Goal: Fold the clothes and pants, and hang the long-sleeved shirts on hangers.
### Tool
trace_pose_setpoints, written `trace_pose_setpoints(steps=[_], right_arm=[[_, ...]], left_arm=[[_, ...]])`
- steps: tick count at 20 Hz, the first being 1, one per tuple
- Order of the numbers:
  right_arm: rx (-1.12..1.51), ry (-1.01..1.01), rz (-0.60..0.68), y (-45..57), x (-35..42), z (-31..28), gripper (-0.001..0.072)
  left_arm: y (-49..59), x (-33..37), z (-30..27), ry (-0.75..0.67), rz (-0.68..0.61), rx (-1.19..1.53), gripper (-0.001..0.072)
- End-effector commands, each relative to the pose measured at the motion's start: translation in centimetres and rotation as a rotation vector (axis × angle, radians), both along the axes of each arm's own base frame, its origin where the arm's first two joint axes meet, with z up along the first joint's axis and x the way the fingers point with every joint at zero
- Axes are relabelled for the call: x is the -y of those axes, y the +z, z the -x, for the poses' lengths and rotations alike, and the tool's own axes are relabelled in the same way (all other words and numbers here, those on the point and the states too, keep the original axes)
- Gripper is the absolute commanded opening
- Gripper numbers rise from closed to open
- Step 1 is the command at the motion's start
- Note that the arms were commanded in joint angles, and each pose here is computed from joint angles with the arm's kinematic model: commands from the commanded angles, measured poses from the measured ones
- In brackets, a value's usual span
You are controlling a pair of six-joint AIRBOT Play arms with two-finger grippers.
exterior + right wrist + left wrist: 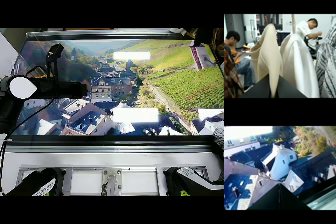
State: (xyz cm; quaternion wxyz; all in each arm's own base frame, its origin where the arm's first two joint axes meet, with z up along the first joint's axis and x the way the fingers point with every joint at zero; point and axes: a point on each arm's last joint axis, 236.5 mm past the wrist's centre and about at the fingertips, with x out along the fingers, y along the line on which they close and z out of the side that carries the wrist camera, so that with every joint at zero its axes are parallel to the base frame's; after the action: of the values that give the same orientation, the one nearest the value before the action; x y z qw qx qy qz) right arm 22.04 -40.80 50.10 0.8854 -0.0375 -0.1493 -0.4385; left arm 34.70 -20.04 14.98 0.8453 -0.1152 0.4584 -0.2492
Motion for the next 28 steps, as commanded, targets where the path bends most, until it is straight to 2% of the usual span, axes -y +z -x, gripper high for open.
trace_pose_setpoints(steps=[1, 6, 8, 10, 11, 15, 18, 21, 24, 28], right_arm=[[-0.046, 0.034, -0.047, -1.9, 0.6, -1.2, 0.0012], [-0.076, 0.066, -0.064, -2.3, -0.2, -1.8, 0.0017], [-0.086, 0.078, -0.068, -2.4, -0.7, -1.9, 0.0067], [-0.098, 0.091, -0.073, -2.5, -1.1, -2.1, 0.0426], [-0.103, 0.098, -0.072, -2.4, -1.5, -2.1, 0.0449], [-0.082, 0.1, -0.014, 0.4, -4.5, -1.1, 0.0449], [0.056, 0.213, -0.016, 3.1, -7.7, -1.4, 0.0449], [0.087, 0.463, -0.044, 3.4, -12.4, -4.7, 0.0449], [-0.045, 0.803, 0.028, 1.7, -20.5, -9.6, 0.0449], [-0.254, 1.249, -0.002, -3.6, -32.4, -13.8, 0.0444]], left_arm=[[0.0, 0.0, 0.0, 0.005, 0.003, -0.004, 0.0012], [0.0, 0.1, 0.0, 0.004, 0.003, -0.004, 0.0012], [0.0, 0.1, 0.0, 0.003, 0.003, -0.004, 0.0012], [0.0, 0.1, 0.0, 0.003, 0.003, -0.004, 0.0012], [0.0, 0.1, 0.0, 0.003, 0.003, -0.004, 0.0012], [0.0, 0.1, 0.0, 0.003, 0.002, -0.004, 0.0012], [-0.1, 0.1, 0.0, 0.003, 0.001, -0.003, 0.0012], [-0.1, 0.1, 0.0, 0.002, 0.001, -0.003, 0.0012], [-0.1, 0.1, 0.0, 0.002, 0.001, -0.004, 0.0012], [-0.1, 0.1, 0.1, 0.0, 0.001, -0.007, 0.0012]])
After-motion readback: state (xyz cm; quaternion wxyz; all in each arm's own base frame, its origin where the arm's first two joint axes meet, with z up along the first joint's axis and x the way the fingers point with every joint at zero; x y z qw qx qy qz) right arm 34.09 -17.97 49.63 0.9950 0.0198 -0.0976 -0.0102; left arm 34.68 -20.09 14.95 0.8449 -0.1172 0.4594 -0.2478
